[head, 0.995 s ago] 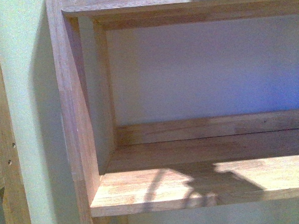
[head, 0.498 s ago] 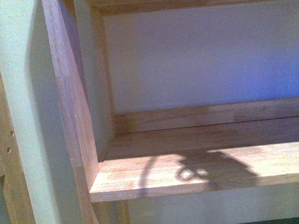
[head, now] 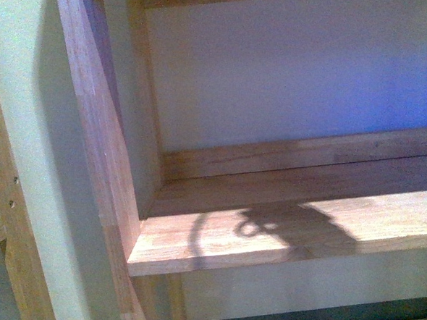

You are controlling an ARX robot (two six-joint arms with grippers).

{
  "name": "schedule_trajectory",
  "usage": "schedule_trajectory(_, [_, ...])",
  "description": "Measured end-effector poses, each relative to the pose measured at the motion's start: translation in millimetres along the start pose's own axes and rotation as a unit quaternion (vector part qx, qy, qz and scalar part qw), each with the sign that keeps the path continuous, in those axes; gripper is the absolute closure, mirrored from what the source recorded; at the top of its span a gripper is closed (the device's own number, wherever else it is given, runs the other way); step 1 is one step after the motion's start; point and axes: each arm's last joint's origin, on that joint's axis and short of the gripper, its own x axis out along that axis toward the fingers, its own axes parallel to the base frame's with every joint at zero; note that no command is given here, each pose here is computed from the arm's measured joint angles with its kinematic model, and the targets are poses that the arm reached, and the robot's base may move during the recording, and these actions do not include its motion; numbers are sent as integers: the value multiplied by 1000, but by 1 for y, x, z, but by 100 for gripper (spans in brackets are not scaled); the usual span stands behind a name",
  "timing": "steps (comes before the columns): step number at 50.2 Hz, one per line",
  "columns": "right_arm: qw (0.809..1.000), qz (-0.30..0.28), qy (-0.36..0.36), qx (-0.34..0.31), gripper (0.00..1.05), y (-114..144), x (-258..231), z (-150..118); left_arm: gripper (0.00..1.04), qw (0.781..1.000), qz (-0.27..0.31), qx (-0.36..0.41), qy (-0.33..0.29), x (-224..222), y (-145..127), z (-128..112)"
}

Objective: Put away toys

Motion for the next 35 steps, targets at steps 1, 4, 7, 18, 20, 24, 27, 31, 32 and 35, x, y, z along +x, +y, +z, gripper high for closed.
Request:
schedule_trajectory(1, [1000, 0, 0, 0, 87, 0, 0, 0, 6, 1000, 0, 0, 0, 0, 0, 0])
schedule_trajectory(4, [1000, 2, 1, 1, 87, 0, 2, -2, 6, 1000, 0, 0, 0, 0, 0, 0])
schedule_trajectory(7, [1000, 4, 2, 3, 87, 1, 4, -4, 6, 1000, 0, 0, 0, 0, 0, 0])
schedule_trajectory(18, [1000, 23, -3, 12, 87, 11, 12, -12, 6, 1000, 0, 0, 0, 0, 0, 0])
schedule_trajectory(20, [1000, 25, -4, 12, 87, 12, 13, -14, 6, 1000, 0, 0, 0, 0, 0, 0])
schedule_trajectory(24, [999, 33, -7, 25, 87, 16, 17, -17, 6, 1000, 0, 0, 0, 0, 0, 0])
schedule_trajectory(27, [999, 35, -9, 28, 87, 18, 18, -19, 6, 1000, 0, 0, 0, 0, 0, 0])
schedule_trajectory(31, [999, 36, -11, 39, 87, 18, 19, -19, 6, 1000, 0, 0, 0, 0, 0, 0])
schedule_trajectory(32, [998, 36, -11, 41, 87, 18, 19, -19, 6, 1000, 0, 0, 0, 0, 0, 0])
schedule_trajectory(35, [998, 36, -10, 46, 87, 18, 19, -20, 6, 1000, 0, 0, 0, 0, 0, 0])
